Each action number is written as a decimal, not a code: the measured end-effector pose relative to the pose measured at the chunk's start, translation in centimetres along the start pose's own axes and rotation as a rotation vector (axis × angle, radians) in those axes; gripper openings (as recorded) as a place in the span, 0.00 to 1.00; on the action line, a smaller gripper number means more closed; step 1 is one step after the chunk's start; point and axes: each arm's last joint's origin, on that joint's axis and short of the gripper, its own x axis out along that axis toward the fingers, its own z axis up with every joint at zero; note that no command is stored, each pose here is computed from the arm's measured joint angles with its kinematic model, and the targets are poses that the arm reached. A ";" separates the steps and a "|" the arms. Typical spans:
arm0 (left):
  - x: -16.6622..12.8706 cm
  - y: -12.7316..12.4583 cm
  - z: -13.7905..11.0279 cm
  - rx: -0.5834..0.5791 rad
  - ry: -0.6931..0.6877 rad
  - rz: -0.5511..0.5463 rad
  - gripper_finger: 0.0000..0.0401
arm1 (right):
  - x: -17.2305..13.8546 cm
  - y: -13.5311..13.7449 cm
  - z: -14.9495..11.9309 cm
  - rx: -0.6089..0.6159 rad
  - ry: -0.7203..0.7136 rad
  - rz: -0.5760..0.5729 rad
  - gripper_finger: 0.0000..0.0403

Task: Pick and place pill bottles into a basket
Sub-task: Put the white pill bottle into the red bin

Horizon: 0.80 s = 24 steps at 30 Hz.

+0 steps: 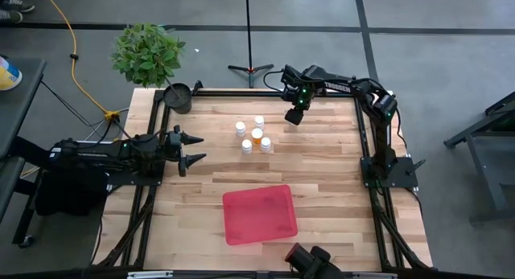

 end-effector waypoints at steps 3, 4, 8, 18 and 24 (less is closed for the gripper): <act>0.0 0.0 0.0 0.000 0.000 0.000 0.82 | 0.0 0.0 0.0 -0.005 0.001 0.000 0.43; 0.0 0.0 0.0 0.000 0.000 0.000 0.82 | 0.0 0.0 0.0 -0.007 0.001 0.000 0.43; 0.0 0.0 0.0 0.000 0.000 0.000 0.82 | -0.2 0.0 -0.1 -0.006 0.010 -0.005 0.43; 0.0 0.0 0.0 0.000 0.001 0.000 0.82 | -2.8 0.8 0.8 -0.022 -0.004 -0.009 0.43; 0.0 0.0 0.0 0.001 0.001 0.000 0.82 | -5.1 2.8 1.8 -0.060 -0.031 -0.009 0.43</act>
